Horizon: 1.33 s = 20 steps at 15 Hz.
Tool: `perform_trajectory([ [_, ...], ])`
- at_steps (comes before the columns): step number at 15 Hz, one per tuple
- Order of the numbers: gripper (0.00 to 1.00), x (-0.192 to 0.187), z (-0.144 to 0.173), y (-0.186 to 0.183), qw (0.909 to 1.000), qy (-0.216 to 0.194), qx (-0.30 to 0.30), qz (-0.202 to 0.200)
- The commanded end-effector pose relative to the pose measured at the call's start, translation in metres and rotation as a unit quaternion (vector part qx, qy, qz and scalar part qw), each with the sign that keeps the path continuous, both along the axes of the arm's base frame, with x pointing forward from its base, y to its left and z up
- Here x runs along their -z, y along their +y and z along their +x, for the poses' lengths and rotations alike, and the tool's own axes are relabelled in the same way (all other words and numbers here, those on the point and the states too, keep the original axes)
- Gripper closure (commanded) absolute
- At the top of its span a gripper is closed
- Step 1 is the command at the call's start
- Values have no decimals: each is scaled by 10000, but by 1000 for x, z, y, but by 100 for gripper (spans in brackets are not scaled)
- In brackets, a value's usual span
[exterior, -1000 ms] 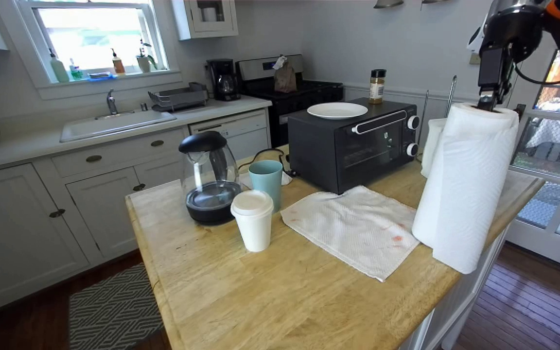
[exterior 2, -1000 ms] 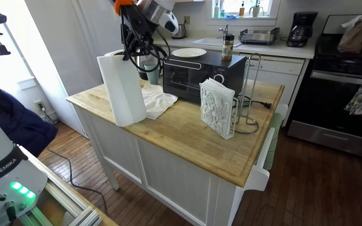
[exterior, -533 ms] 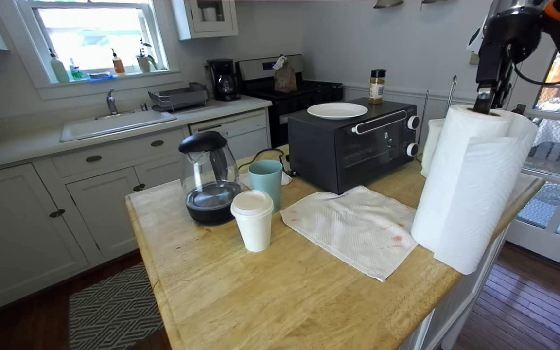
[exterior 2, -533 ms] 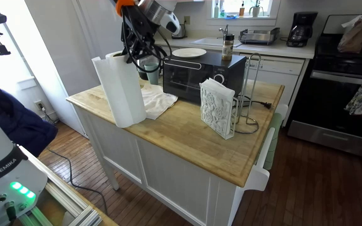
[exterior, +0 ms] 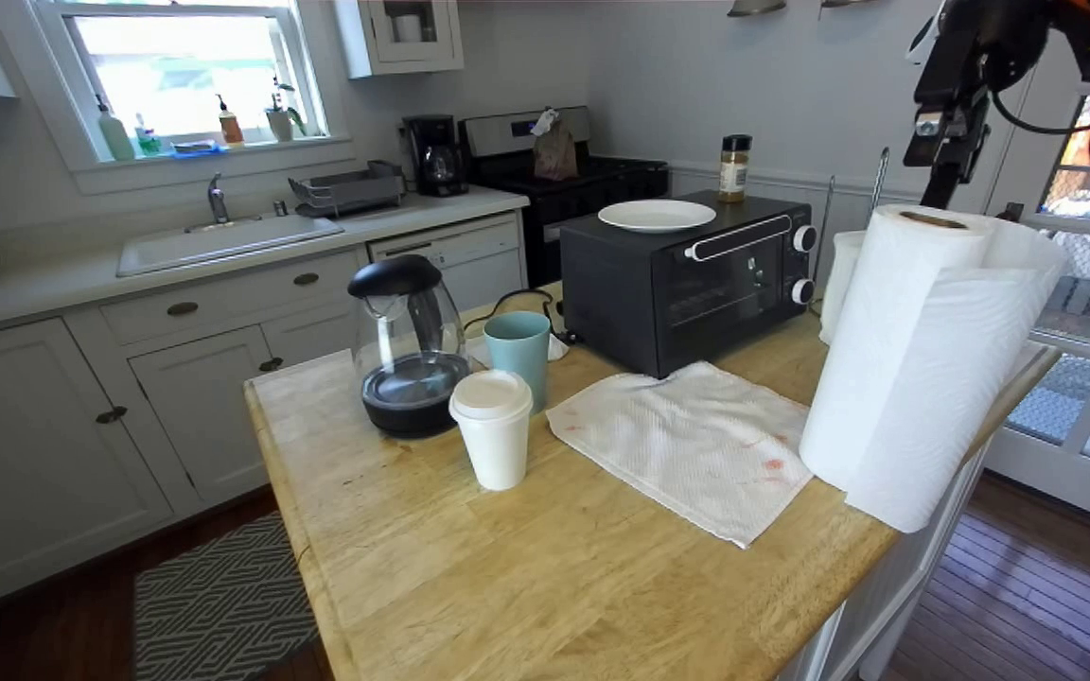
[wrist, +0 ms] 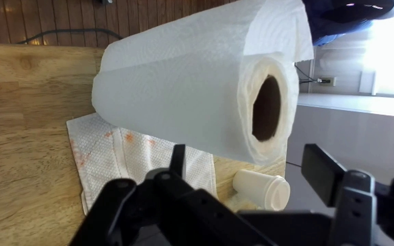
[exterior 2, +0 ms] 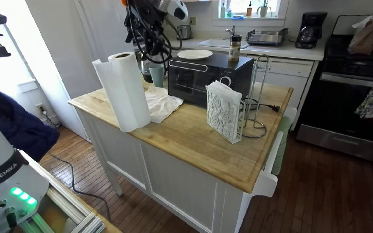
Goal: Set the paper towel roll upright on the countertop
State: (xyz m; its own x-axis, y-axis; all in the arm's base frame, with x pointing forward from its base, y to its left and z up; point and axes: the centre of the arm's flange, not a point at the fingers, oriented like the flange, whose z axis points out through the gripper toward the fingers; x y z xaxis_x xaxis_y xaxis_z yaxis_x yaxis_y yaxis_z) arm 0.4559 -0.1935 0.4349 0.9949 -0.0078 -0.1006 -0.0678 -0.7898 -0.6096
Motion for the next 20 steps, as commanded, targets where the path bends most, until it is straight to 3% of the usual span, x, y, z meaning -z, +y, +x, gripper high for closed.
perform_trajectory([
  [1, 0, -28, -4, 4, 9992, -274, 77, -298],
  [9, 0, -99, -28, 18, 9892, -818, 75, -1217],
  [15, 0, -134, -49, 38, 9710, -981, 22, -2178],
  [16, 0, -130, -33, 22, 9778, -937, -28, -1874],
  [20, 0, -138, -41, 32, 9739, -988, -44, -2042],
])
